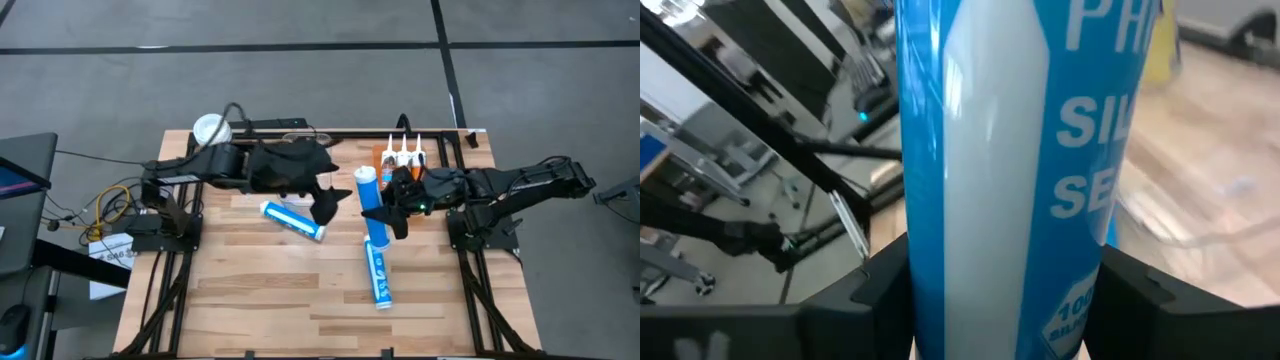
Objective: Pick & place silicon tubes, Sealant and Lysol wipes
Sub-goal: Put the bottom right blue sealant into the transparent bin
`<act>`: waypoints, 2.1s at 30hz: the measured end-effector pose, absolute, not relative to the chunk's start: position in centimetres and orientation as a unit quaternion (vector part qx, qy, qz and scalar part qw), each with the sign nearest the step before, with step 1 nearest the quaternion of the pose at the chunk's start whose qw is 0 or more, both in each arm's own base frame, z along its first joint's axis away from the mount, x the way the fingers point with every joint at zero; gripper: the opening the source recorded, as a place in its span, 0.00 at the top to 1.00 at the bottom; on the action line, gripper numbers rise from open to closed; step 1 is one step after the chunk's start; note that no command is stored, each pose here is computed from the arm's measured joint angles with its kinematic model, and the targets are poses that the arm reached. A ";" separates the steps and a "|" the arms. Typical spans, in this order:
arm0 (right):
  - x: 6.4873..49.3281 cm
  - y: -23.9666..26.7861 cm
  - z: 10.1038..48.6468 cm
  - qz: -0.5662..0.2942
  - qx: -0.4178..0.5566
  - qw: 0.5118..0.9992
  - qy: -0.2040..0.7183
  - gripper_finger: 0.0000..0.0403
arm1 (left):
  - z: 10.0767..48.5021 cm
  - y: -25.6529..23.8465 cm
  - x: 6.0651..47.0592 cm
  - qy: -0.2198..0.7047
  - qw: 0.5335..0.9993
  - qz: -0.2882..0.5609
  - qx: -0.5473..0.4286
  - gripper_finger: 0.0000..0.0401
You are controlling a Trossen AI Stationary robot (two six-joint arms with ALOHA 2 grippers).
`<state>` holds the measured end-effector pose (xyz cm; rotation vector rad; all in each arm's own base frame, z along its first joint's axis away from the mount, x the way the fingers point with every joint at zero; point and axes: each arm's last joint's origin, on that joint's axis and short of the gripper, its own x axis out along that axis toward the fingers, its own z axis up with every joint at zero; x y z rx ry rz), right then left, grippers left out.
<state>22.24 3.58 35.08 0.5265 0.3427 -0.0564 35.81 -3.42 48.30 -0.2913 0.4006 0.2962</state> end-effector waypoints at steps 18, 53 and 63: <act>22.7 3.4 36.9 -0.002 0.217 0.973 0.076 0.51 | 47.1 -3.6 39.1 0.170 0.974 0.107 -0.108 0.25; 23.4 3.3 37.2 0.000 0.199 0.978 0.061 0.52 | 44.7 -1.2 43.0 0.148 0.972 0.102 -0.149 0.51; 23.0 2.6 36.3 -0.040 0.211 0.970 0.112 0.31 | 43.7 0.3 42.6 0.197 0.958 0.179 -0.102 0.51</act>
